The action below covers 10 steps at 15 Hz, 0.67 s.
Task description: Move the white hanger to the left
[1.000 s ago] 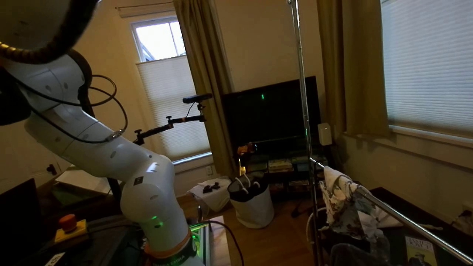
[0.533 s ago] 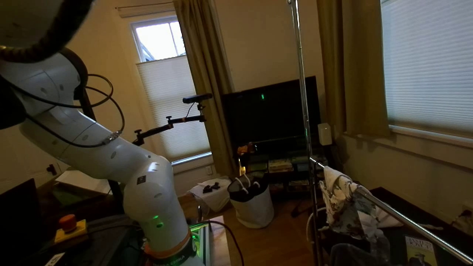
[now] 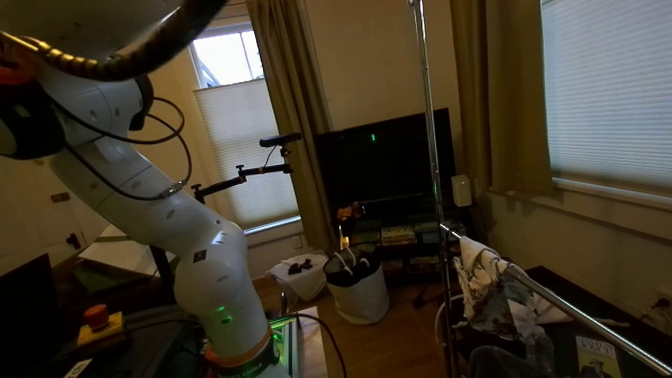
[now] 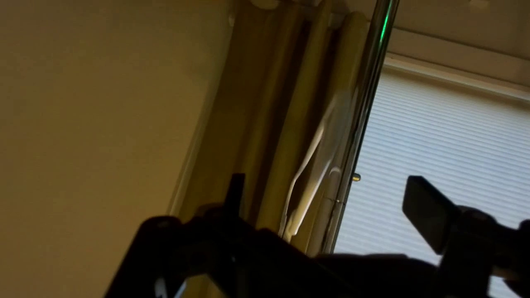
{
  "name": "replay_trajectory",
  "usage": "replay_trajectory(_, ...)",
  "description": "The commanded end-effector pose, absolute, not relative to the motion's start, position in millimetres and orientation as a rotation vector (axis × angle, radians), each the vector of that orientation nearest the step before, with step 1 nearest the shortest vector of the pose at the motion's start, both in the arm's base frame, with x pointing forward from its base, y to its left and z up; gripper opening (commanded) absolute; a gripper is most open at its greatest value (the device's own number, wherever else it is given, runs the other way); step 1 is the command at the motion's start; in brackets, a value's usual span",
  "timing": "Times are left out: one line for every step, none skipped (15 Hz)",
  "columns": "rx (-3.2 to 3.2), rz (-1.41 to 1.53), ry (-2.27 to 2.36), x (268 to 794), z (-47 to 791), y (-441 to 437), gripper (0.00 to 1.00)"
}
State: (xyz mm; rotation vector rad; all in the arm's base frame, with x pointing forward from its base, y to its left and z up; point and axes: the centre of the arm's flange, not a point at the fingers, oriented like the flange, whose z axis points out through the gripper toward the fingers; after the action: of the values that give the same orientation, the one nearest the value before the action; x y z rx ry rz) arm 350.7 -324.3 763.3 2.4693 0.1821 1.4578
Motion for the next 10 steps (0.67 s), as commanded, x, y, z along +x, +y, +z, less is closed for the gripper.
replay_trajectory(2.510,1.413,0.169,365.9,750.2,-316.7,0.66)
replay_trajectory(2.513,1.406,0.172,368.5,748.4,-314.8,0.58)
replay_trajectory(2.519,1.400,0.171,371.1,746.8,-313.0,0.49)
replay_trajectory(2.523,1.397,0.167,373.0,745.7,-311.9,0.42)
replay_trajectory(2.526,1.395,0.162,374.1,745.1,-311.2,0.35)
replay_trajectory(2.528,1.392,0.159,374.4,744.7,-310.8,0.27)
replay_trajectory(2.529,1.390,0.152,374.4,744.4,-310.6,0.19)
replay_trajectory(2.529,1.389,0.144,374.3,744.4,-310.8,0.11)
replay_trajectory(2.528,1.389,0.137,374.0,744.7,-311.0,0.05)
replay_trajectory(2.527,1.390,0.131,373.3,745.3,-311.0,0.00)
